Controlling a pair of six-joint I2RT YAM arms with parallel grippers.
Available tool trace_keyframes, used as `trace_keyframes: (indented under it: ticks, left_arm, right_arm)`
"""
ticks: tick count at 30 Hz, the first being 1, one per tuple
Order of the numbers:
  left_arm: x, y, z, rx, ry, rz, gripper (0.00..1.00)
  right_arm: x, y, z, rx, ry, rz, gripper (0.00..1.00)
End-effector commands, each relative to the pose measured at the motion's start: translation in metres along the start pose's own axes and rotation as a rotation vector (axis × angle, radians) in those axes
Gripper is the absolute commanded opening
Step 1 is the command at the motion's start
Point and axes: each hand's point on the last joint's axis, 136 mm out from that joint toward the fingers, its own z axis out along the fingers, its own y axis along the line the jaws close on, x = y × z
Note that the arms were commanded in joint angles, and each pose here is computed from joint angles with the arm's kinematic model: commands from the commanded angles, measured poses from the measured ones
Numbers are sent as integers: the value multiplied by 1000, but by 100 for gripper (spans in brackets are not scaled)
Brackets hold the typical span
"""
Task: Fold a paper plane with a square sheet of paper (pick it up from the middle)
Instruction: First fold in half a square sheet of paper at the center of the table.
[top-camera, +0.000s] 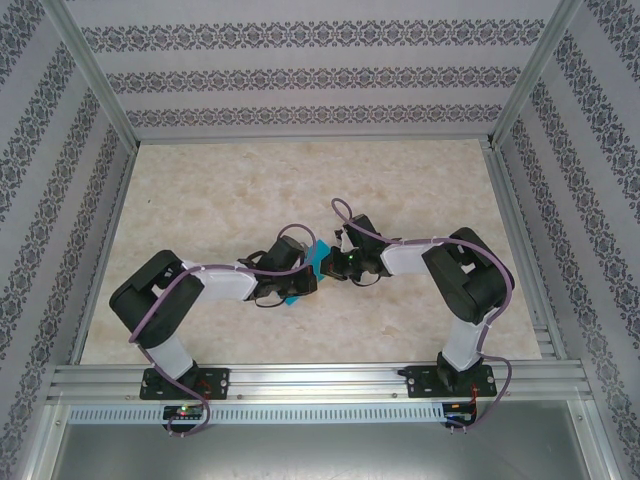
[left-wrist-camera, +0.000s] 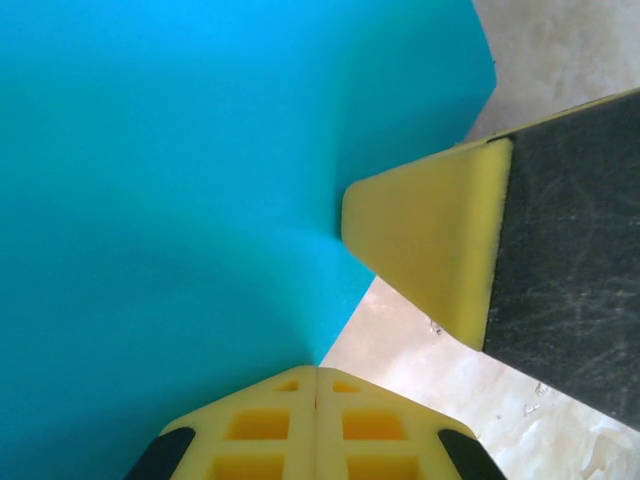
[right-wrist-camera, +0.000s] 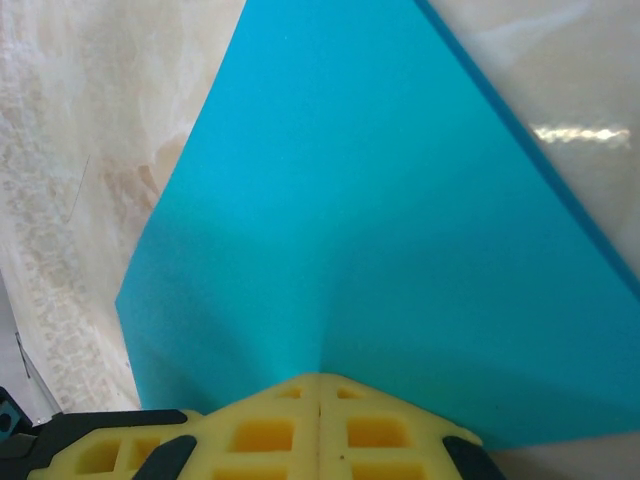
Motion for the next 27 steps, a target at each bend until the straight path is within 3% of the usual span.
trace_keyframes:
  ticks: [1, 15, 27]
  left_arm:
    - [-4, 10, 3, -24, -24, 20, 0]
    - [26, 49, -10, -9, 14, -78, 0]
    - [69, 67, -30, -32, 143, -50, 0]
  right_arm:
    - [15, -51, 10, 165, 33, 65, 0]
    - [11, -95, 6, 305, 53, 112, 0]
    - [13, -105, 8, 353, 70, 138, 0]
